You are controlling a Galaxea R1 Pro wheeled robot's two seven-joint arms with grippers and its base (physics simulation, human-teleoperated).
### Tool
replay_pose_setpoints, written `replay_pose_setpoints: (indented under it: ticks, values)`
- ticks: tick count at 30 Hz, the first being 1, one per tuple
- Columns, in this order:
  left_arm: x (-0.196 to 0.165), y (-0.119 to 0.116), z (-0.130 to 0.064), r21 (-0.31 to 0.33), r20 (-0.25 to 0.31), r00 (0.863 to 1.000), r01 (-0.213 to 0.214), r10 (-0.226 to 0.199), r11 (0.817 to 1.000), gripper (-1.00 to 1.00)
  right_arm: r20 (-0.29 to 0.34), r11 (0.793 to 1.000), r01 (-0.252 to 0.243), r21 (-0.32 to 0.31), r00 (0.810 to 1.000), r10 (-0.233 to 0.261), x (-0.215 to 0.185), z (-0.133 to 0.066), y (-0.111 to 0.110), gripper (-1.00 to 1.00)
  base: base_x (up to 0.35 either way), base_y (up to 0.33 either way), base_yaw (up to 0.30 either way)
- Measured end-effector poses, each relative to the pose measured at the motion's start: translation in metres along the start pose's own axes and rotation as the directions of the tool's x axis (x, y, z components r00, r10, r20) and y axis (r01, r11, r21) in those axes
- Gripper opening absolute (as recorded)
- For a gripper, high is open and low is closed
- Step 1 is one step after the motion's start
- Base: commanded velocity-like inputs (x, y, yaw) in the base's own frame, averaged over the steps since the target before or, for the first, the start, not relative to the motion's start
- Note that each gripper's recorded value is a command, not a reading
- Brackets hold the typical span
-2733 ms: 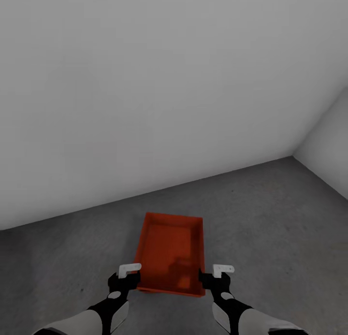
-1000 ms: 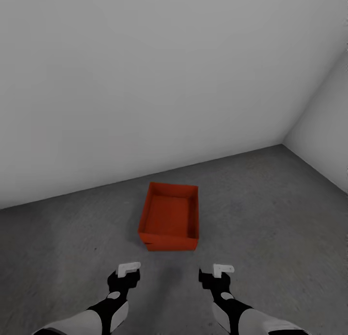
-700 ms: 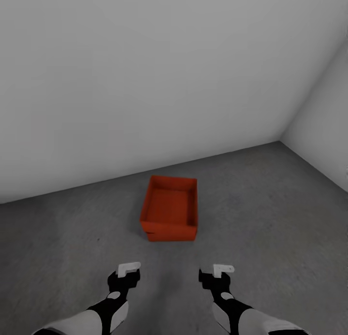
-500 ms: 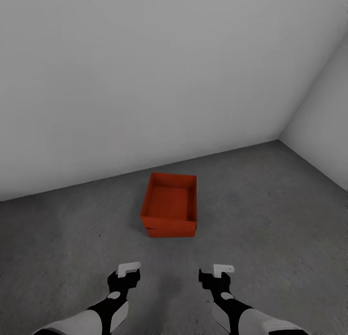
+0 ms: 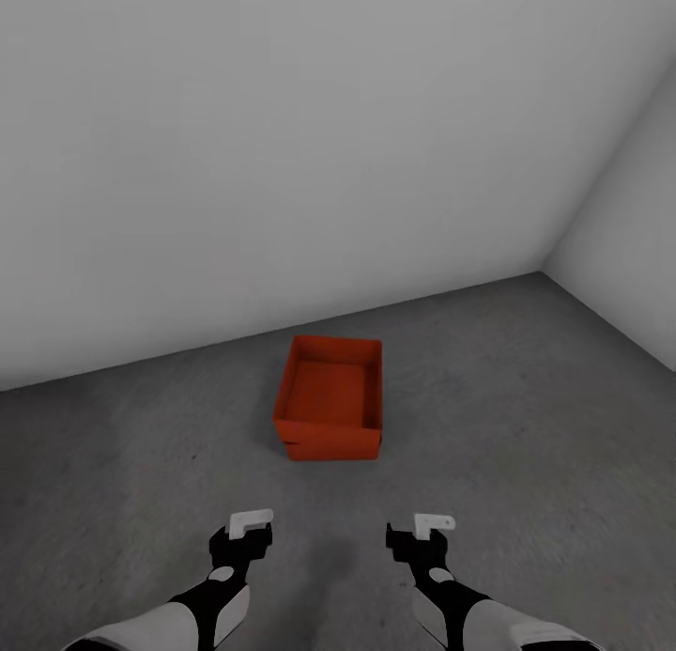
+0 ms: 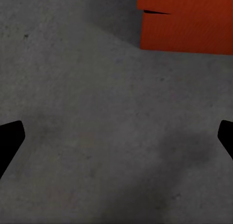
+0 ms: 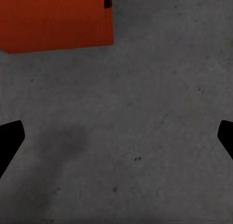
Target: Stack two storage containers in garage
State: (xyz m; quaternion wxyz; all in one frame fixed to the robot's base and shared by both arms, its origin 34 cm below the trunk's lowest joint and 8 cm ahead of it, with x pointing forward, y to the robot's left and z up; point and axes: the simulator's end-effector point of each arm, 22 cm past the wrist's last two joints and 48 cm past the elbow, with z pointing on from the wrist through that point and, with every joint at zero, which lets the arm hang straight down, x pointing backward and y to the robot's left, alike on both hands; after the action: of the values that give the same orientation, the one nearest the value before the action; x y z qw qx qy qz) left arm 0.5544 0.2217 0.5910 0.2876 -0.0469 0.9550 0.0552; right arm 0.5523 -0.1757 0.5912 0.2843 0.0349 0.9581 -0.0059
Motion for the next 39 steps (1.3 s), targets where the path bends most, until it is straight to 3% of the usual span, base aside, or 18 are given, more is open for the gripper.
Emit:
replay_pose_setpoints:
  ticks: [39]
  values:
    - [-0.019,0.001,-0.014,0.001,0.031,1.000,0.006,-0.006,1.000,1.00,0.031,1.000,-0.002,-0.003,1.000,0.002,-0.019,-0.014,0.002,1.00,0.000,0.000,0.000]
